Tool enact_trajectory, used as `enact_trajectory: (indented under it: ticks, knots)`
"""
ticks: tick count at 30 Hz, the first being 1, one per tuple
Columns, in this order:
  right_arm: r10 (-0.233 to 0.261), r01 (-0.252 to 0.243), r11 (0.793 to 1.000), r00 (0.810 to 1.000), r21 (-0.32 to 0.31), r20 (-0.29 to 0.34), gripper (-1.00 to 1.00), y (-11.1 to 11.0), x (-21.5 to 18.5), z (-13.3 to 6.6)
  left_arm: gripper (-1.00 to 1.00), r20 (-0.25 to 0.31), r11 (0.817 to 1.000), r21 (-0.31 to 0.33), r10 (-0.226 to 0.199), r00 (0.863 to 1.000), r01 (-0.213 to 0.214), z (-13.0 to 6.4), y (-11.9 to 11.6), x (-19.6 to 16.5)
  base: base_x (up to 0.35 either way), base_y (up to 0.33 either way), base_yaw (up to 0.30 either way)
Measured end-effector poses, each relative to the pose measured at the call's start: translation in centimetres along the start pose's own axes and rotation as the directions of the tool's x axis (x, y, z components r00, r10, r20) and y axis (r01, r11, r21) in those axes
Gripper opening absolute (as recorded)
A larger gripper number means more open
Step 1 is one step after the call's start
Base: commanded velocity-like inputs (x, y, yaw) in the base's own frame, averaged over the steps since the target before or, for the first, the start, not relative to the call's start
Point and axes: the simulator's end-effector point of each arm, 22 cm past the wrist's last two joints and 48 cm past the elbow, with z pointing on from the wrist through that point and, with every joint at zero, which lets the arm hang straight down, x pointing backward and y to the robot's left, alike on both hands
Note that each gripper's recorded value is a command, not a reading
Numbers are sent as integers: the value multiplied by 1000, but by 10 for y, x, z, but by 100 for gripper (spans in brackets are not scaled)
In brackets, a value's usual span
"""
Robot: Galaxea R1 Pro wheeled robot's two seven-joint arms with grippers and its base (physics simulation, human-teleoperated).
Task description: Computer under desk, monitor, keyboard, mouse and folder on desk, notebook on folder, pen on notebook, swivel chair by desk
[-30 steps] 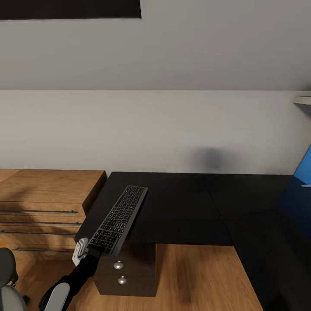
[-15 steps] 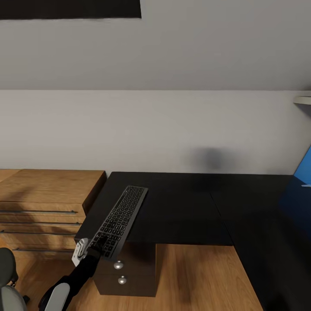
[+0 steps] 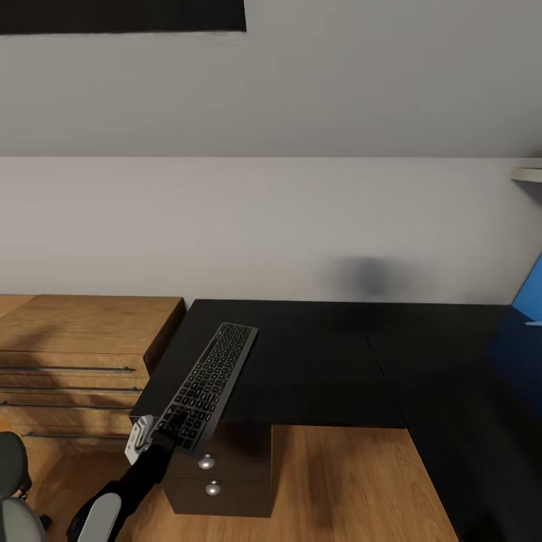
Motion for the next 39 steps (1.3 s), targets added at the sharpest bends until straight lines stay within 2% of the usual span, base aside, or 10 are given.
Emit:
enact_trajectory:
  ticks: [12,39]
  knots:
    - [-1,1,1000,1000,0,-2,100,0,0,0,100,0,1000,-1,0,1000,0,0,0,0,-9,2,0]
    - [-1,1,1000,1000,0,-3,100,0,1,0,100,-10,1000,-14,-6,1000,6,1,7,4,-104,38,0]
